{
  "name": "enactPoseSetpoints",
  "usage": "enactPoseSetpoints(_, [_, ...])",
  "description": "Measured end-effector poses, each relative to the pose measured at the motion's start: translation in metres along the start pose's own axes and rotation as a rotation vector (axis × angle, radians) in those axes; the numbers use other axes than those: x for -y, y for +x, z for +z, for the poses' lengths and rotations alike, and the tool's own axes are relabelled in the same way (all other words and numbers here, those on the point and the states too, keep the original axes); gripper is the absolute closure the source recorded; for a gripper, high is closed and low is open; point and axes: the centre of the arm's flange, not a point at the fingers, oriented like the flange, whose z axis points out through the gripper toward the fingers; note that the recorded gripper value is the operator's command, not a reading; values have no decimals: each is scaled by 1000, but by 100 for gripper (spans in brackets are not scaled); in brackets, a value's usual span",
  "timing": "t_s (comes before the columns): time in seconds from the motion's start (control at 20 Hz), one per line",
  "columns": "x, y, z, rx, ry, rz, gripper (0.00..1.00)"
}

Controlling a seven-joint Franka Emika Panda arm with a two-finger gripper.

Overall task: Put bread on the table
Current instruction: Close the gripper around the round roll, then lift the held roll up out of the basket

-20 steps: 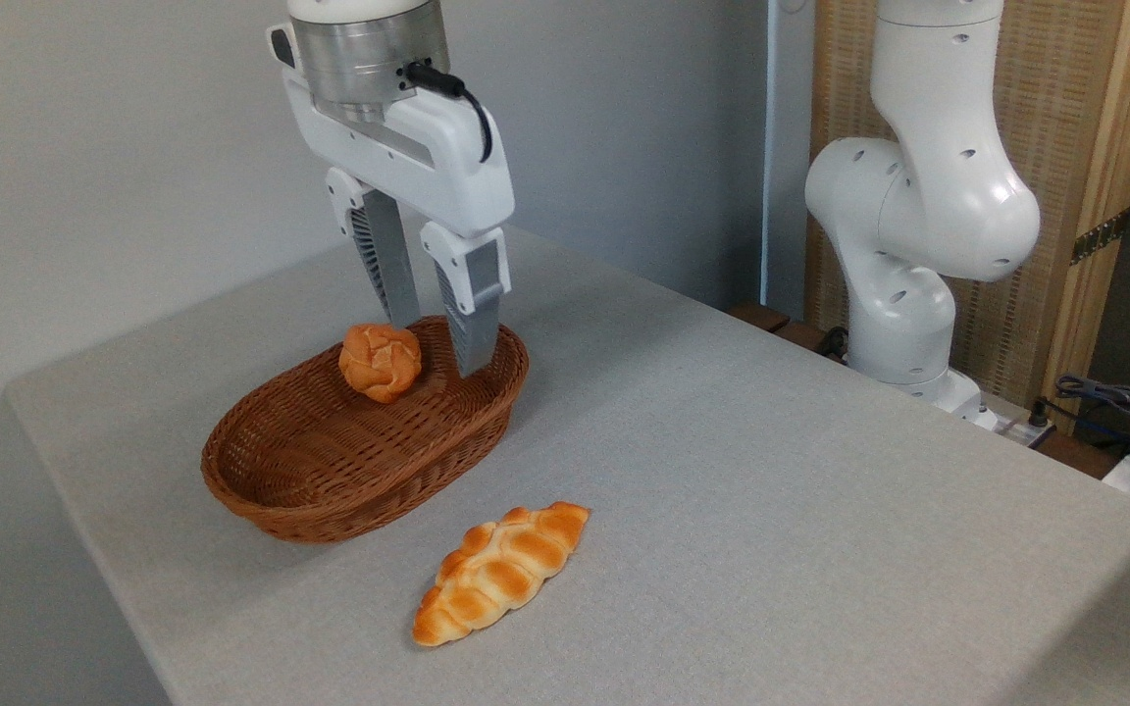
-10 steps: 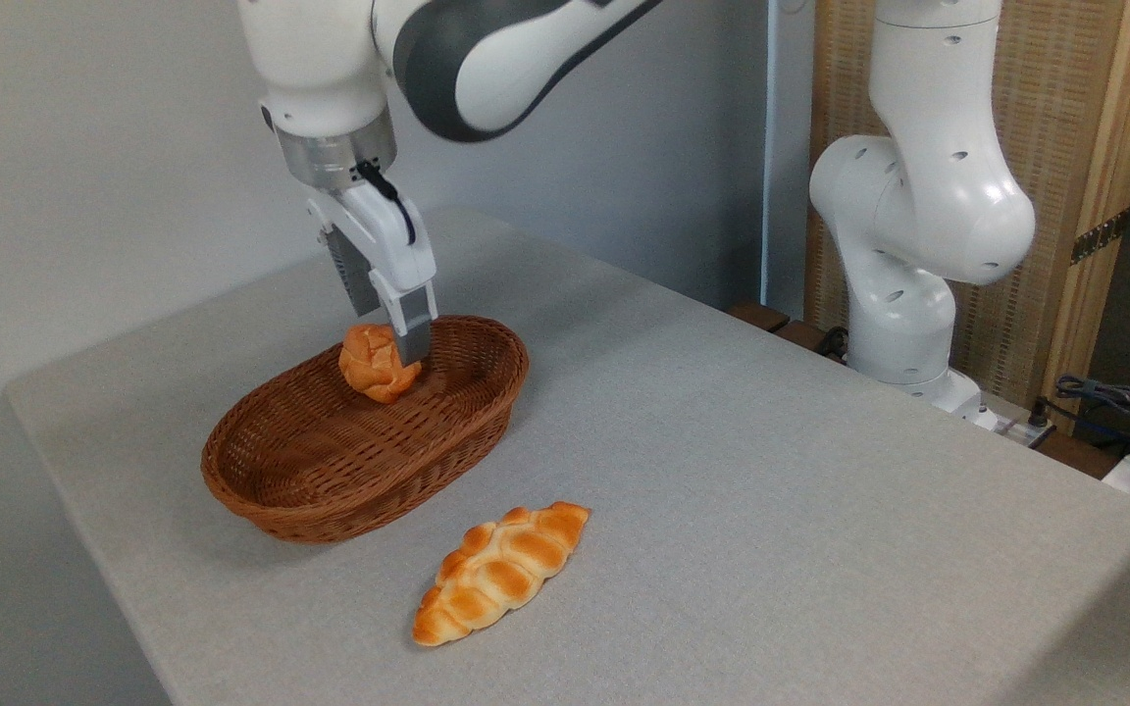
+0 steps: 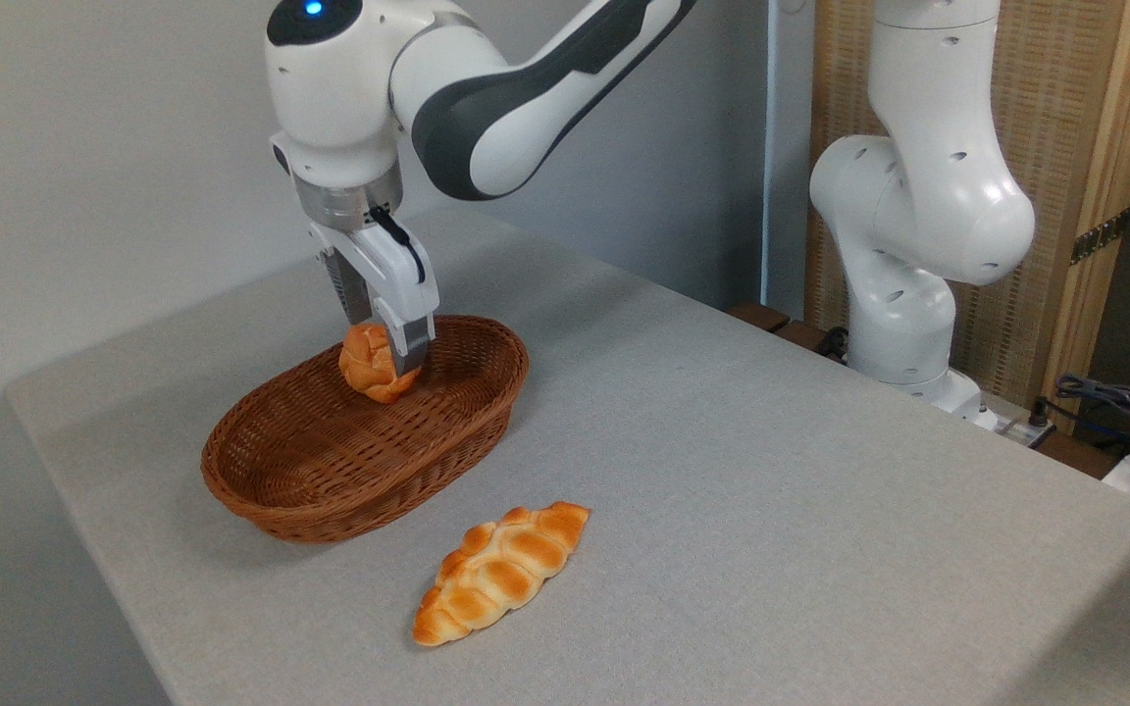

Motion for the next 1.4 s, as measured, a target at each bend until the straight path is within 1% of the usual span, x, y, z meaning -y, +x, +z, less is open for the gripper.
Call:
enactPoseSetpoints(0.05, [1,-2,9,-1,4,-3,4])
enactPoseSetpoints(0.1, [1,-3,17,-4,9,-4,26])
enactPoseSetpoints(0.15, [-1,-3,24,-8,12,-3,52])
enactPoseSetpoints(0.2, [-3,-4,28,-11,14,-2,65])
enactPoseSetpoints(0.25, [-3,-3,29,-15,16,-2,72])
enactPoseSetpoints(0.45, [-3,-4,28,-25,5,-13,73])
enactPoseSetpoints(0.6, [-3,-4,28,-27,5,-14,76])
enactPoseSetpoints(0.8, [-4,-3,27,-29,6,-13,77])
enactPoseSetpoints(0.9, [-4,-3,27,-29,6,-13,87])
enactPoseSetpoints(0.95, [-4,-3,27,-29,6,-13,89])
enactPoseSetpoints(1.0, [-4,-3,27,-30,6,-13,95])
enactPoseSetpoints(1.05, [-4,-3,26,-31,7,-13,98])
enactPoseSetpoints(1.25, [-5,-1,17,-47,16,6,99])
enactPoseSetpoints(1.4, [-1,0,3,-71,29,2,99])
